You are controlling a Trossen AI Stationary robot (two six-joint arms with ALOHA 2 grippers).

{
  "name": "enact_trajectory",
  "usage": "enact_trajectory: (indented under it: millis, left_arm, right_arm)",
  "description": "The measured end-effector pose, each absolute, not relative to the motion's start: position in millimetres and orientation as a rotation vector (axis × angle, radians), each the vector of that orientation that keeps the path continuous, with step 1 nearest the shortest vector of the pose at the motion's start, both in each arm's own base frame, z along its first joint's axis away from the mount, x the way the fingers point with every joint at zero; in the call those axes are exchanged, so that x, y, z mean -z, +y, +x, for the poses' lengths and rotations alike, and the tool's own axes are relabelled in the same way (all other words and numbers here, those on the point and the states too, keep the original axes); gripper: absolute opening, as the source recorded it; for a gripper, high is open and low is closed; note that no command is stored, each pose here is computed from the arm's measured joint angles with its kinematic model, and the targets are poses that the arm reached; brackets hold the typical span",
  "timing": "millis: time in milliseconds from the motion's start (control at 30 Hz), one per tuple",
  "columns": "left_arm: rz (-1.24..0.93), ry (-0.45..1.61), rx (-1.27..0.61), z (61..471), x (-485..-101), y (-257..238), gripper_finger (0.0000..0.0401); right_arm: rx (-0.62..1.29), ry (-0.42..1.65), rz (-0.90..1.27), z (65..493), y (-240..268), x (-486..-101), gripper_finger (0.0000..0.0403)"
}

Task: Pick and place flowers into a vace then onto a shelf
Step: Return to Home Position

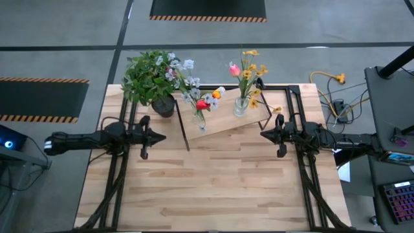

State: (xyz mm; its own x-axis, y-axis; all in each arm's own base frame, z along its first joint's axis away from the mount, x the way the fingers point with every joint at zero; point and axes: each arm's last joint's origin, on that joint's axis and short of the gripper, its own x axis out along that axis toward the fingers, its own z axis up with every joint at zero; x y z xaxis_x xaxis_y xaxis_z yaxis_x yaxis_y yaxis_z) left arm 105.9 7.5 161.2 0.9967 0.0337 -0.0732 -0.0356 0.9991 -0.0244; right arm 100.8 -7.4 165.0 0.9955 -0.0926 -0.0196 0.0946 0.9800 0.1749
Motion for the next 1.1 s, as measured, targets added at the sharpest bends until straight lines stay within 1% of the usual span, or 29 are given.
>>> enact_trajectory:
  millis: [667, 1100]
  left_arm:
    - [-0.031, 0.157, -0.036, 110.4, -153.7, 7.9, 0.0000]
    - [-0.032, 0.163, -0.036, 110.7, -153.2, 7.9, 0.0000]
  right_arm:
    - [0.094, 0.011, 0.176, 100.8, -7.4, -165.0, 0.0009]
    - [0.094, 0.011, 0.176, 100.7, -7.4, -165.0, 0.0009]
